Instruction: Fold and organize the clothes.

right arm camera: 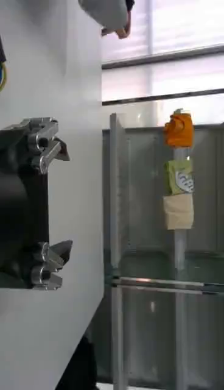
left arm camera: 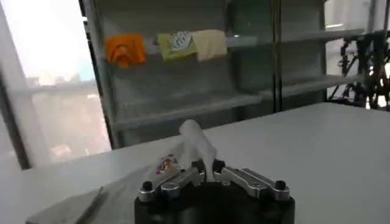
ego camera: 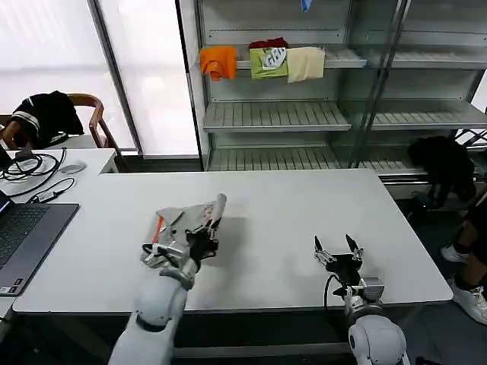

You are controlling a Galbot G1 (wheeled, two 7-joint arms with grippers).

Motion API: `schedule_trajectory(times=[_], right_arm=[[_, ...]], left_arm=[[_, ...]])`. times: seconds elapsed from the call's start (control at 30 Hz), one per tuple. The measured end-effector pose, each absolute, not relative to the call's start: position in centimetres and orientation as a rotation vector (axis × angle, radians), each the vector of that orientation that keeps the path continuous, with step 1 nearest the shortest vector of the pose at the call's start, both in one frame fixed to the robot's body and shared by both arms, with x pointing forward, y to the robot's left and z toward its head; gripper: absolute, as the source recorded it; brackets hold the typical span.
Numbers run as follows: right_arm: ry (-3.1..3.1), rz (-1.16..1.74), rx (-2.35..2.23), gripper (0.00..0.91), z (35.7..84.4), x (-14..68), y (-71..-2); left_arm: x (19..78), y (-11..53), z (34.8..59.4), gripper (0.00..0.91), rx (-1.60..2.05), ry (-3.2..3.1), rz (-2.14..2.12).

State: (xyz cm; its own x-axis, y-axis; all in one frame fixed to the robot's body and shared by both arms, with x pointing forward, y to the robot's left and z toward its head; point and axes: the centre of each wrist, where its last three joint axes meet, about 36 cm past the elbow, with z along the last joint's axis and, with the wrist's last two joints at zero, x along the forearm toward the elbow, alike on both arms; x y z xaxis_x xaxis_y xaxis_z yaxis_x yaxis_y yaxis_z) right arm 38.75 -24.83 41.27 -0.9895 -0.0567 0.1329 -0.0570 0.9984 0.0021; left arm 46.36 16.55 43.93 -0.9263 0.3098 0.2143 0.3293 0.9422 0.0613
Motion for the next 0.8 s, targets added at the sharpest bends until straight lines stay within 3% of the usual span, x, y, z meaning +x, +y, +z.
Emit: schedule_trajectory(times=[0.4, 0.8], right_arm=[[-2.988, -0.102, 0.181, 0.907, 42.1, 39.5, -21.7], [-2.803, -0.47, 0.367, 0.887, 42.8, 42.8, -15.0]], left_arm=[[47.9, 12.3, 44.8, 0.907, -0.494, -2.929, 0.057], [47.3, 18.7, 46.9, 0.907, -0.351, -3.008, 0.13]])
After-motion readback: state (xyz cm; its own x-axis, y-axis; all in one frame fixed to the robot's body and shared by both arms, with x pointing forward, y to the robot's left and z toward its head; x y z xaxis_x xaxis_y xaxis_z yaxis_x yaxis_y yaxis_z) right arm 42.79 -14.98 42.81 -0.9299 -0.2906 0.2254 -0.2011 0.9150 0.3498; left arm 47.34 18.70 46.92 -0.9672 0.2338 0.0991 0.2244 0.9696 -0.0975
